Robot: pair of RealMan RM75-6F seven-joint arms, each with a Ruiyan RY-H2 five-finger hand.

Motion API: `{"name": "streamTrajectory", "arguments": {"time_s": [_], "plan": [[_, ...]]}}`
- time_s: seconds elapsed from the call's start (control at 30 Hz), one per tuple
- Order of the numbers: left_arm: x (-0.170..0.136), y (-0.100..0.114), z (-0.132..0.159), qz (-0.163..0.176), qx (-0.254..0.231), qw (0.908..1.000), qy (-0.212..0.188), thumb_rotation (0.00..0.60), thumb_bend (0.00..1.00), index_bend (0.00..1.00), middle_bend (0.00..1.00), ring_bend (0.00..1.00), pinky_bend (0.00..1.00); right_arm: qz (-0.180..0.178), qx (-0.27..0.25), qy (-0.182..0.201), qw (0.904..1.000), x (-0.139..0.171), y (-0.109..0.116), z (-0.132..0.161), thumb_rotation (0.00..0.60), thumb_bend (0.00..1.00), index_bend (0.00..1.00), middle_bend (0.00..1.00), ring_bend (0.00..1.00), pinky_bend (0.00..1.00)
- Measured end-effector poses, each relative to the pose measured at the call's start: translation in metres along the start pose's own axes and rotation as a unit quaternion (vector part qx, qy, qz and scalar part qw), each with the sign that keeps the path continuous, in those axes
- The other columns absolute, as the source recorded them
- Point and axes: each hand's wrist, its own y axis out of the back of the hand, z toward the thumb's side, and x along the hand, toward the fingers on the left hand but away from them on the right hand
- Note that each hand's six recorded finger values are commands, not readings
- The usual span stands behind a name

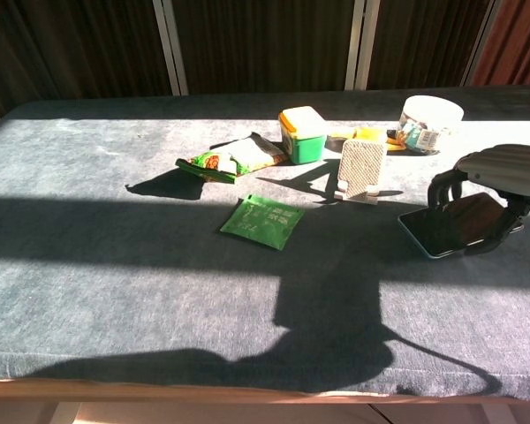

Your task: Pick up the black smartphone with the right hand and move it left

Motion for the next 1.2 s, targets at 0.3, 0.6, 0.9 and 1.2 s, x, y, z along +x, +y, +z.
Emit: {"name": "streamTrajectory", "arguments": {"time_s": [0.3, 0.6, 0.9, 1.2], "plan": [[-0.001, 0.001, -0.001, 0.002, -0.002, 1.0, 0.0, 0.6, 0.41, 0.0, 0.0, 0.0, 0.0, -0.026, 0.011, 0.0, 0.9996, 0.004, 0.022, 0.001, 0.6, 0.22, 0.96, 0.67, 0.43, 0.29], [-0.001, 0.001, 0.0, 0.002, -0.002, 1.0, -0.001, 0.6, 0.41, 0.0, 0.0, 0.0, 0.0, -0.057, 0.106, -0.004, 0.9927, 0.001, 0.051, 0.003, 0.6, 0.22, 0.96, 0.67, 0.43, 0.3], [0.0, 0.0, 0.0, -0.003, -0.002, 1.0, -0.003, 0.6, 0.41, 0.0, 0.0, 0.0, 0.0, -0.1, 0.309, -0.026, 0.9455, -0.007, 0.092, 0.016, 0.6, 0.21, 0.96, 0.67, 0.45, 0.31], [0.0, 0.0, 0.001, -0.003, -0.003, 1.0, -0.004, 0.6, 0.41, 0.0, 0.0, 0.0, 0.0, -0.137, 0.54, -0.037, 0.8295, -0.027, 0.13, 0.049, 0.6, 0.21, 0.96, 0.68, 0.46, 0.31]]}}
